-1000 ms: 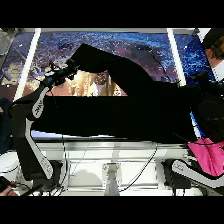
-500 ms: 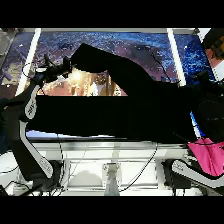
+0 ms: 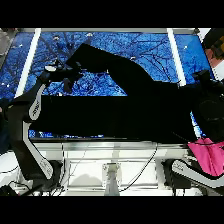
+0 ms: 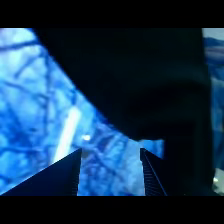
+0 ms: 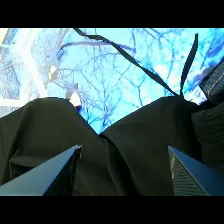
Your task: Fold the clothes and pants, and hang the long-sleeved shirts on hangers.
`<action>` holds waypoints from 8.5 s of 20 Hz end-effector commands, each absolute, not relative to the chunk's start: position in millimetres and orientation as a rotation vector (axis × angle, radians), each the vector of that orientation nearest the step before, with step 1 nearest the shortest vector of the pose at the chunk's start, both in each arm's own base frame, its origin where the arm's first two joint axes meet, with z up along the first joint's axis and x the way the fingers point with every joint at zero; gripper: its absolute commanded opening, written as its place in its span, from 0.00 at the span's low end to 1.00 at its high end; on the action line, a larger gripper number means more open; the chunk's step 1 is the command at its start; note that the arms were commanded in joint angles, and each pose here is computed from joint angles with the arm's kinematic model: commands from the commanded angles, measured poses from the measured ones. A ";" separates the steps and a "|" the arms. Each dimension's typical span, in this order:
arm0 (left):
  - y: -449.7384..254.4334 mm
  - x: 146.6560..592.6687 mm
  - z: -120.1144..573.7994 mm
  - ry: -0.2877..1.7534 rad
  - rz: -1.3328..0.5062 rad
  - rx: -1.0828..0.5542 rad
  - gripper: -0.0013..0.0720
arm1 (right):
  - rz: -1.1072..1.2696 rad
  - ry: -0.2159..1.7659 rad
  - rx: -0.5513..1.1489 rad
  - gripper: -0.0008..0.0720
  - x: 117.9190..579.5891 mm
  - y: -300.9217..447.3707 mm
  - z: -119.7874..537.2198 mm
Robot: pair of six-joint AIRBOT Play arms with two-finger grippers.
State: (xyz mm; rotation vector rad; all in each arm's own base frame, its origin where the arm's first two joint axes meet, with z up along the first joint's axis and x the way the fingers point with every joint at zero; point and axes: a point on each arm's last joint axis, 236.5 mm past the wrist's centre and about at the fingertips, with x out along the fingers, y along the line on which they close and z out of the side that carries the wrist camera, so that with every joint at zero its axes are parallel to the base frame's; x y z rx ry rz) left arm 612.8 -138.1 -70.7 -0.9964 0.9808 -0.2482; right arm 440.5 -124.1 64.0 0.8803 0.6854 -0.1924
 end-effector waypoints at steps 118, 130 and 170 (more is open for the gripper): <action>186.1 200.9 -93.5 0.966 0.364 -1.185 0.77 | 0.267 0.960 1.064 0.97 338.3 -9.2 12.2; 164.3 271.9 -107.5 0.892 0.273 -1.272 0.10 | 0.186 0.908 1.045 0.81 350.1 -26.9 7.2; 85.2 340.2 -31.3 0.777 -0.105 -1.064 0.02 | -0.214 1.190 1.359 0.03 199.7 -80.7 -87.6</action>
